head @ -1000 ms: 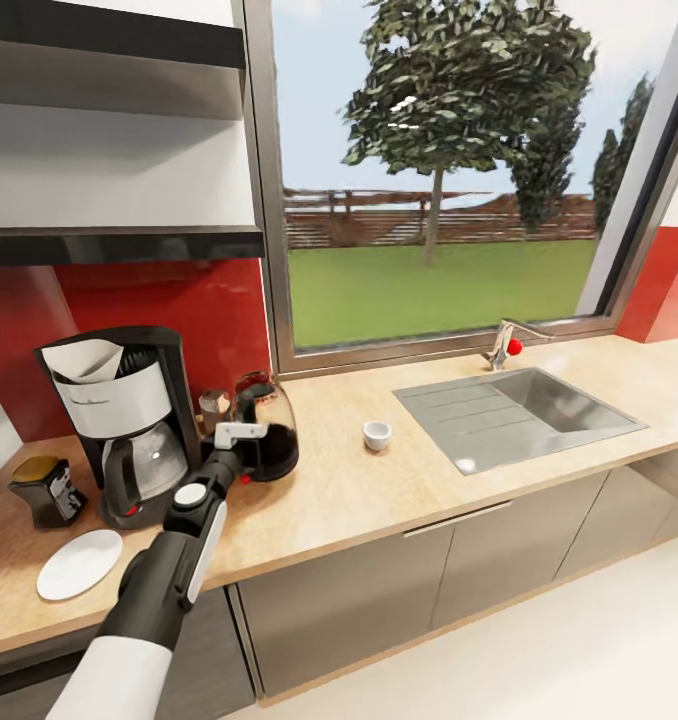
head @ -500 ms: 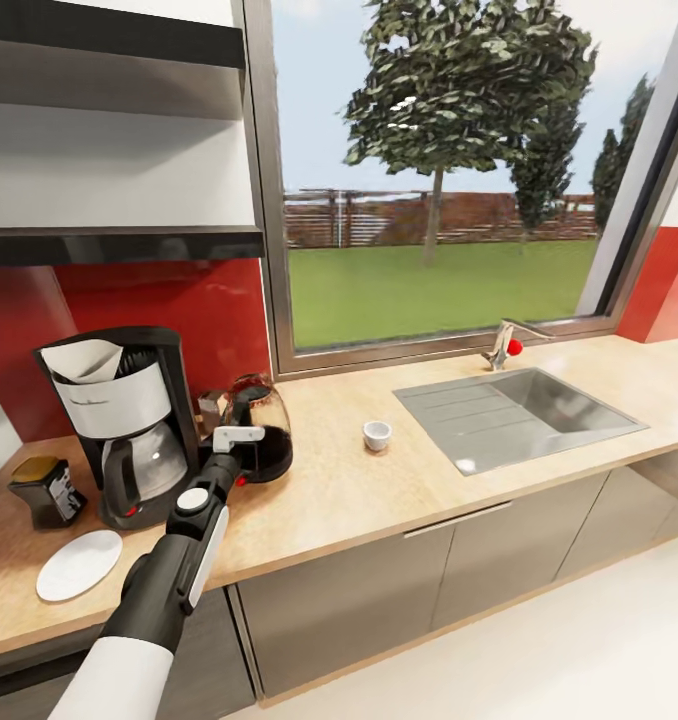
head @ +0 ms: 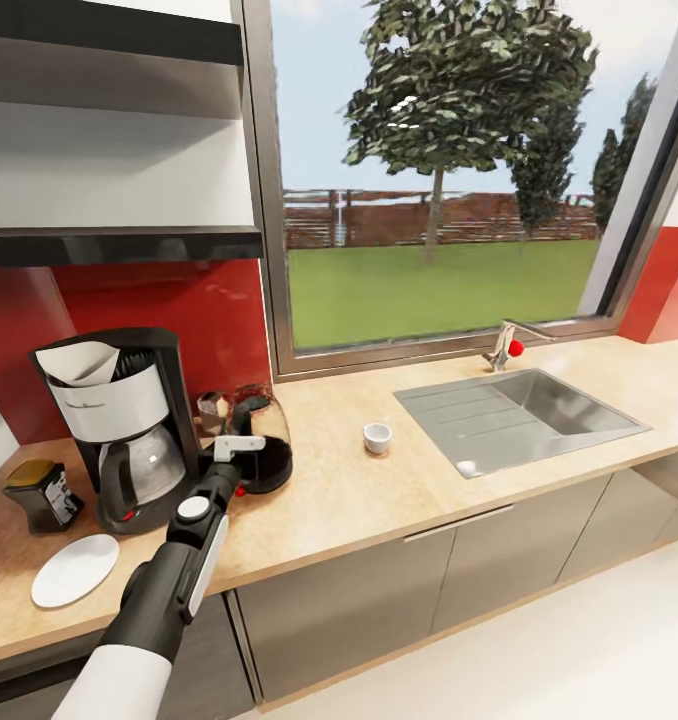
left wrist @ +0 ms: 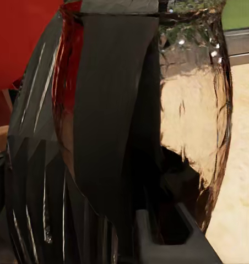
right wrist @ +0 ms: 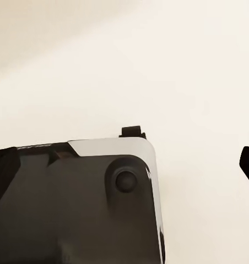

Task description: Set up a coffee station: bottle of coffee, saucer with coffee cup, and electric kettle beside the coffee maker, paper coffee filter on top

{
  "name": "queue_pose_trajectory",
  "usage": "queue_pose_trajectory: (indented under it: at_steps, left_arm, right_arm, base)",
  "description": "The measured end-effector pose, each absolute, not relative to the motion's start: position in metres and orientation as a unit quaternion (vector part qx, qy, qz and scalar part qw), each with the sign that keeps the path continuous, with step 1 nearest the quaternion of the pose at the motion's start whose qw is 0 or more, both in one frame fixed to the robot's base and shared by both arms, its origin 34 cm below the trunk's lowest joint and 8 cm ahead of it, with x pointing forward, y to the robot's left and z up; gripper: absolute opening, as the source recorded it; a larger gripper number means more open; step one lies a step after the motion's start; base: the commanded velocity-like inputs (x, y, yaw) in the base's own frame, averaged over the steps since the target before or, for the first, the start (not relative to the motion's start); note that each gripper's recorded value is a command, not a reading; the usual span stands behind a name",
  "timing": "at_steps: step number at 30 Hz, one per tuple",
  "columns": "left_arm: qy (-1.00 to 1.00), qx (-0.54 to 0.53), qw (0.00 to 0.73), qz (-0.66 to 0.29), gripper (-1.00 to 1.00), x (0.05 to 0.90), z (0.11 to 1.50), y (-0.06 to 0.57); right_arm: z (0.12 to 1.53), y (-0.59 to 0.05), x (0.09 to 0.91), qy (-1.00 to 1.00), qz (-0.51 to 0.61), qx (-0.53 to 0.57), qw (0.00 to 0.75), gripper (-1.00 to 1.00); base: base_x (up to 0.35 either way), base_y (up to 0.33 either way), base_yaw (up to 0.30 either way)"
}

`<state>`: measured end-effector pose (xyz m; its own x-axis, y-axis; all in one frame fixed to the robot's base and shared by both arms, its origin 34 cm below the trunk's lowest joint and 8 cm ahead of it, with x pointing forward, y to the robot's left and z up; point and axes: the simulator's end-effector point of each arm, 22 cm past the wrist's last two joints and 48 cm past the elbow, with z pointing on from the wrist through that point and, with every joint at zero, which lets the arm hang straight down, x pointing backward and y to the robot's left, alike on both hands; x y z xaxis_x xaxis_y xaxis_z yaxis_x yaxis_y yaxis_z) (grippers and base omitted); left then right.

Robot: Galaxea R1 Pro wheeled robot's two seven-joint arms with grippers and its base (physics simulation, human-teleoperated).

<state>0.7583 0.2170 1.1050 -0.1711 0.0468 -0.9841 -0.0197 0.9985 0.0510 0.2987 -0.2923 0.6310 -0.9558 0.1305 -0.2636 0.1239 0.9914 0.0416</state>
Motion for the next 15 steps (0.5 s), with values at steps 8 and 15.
queue_pose_trajectory:
  at_steps: [8,15]
  left_arm:
    - [0.765,0.01,0.644,0.028,1.0,0.7578,1.1052,0.2174]
    - [0.763,0.008,0.646,0.028,1.0,0.758,1.1071,0.2188]
  right_arm:
    - [0.6311,-0.2923,0.2987,0.989,0.012,0.064,0.134,1.0]
    - [0.6311,-0.2923,0.2987,0.989,0.012,0.064,0.134,1.0]
  base:
    - [0.0,0.0,0.0]
    - [0.0,0.0,0.0]
